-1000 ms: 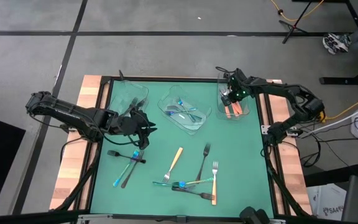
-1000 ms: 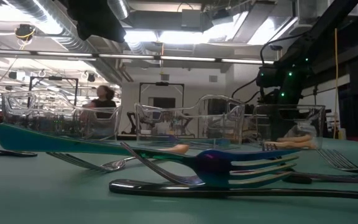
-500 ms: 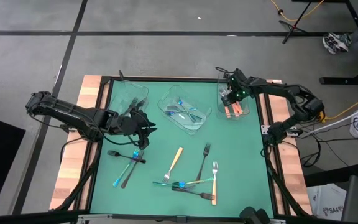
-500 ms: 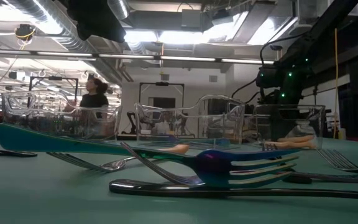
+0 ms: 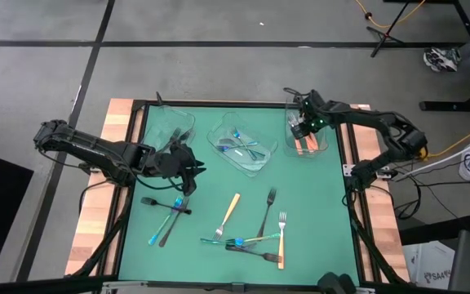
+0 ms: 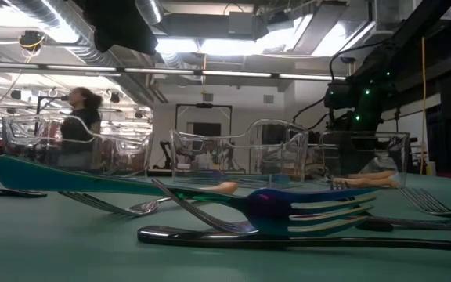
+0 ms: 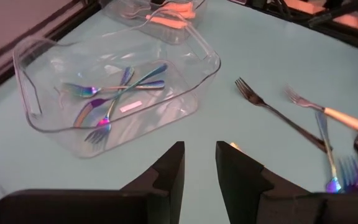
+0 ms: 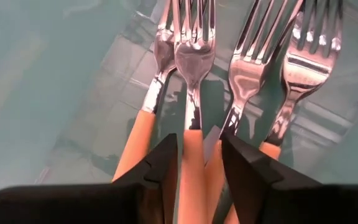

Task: Sort silverware by color (type)
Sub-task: Put the black fork into the left transparent bin

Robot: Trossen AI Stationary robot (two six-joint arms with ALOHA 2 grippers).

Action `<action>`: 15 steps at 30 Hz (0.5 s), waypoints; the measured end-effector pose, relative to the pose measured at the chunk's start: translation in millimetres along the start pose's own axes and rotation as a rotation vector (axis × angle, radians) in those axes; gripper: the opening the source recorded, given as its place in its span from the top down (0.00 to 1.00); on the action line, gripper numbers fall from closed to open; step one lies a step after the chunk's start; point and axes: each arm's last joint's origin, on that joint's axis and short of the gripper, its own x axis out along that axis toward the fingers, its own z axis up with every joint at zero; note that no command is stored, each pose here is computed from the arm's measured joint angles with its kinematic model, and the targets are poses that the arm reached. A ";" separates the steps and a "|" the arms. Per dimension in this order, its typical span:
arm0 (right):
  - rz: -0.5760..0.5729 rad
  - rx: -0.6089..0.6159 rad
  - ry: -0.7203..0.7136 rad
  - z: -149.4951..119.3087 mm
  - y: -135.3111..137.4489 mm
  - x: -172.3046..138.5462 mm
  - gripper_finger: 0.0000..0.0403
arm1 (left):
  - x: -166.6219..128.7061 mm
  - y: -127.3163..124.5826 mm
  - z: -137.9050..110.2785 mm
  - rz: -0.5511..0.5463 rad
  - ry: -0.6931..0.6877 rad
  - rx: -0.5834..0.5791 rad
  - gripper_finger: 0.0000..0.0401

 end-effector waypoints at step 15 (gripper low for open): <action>0.098 -0.029 -0.275 -1.2 6.6 -70.6 0.71 | -10.7 -6.4 -26.1 0.054 0.187 -0.533 0.79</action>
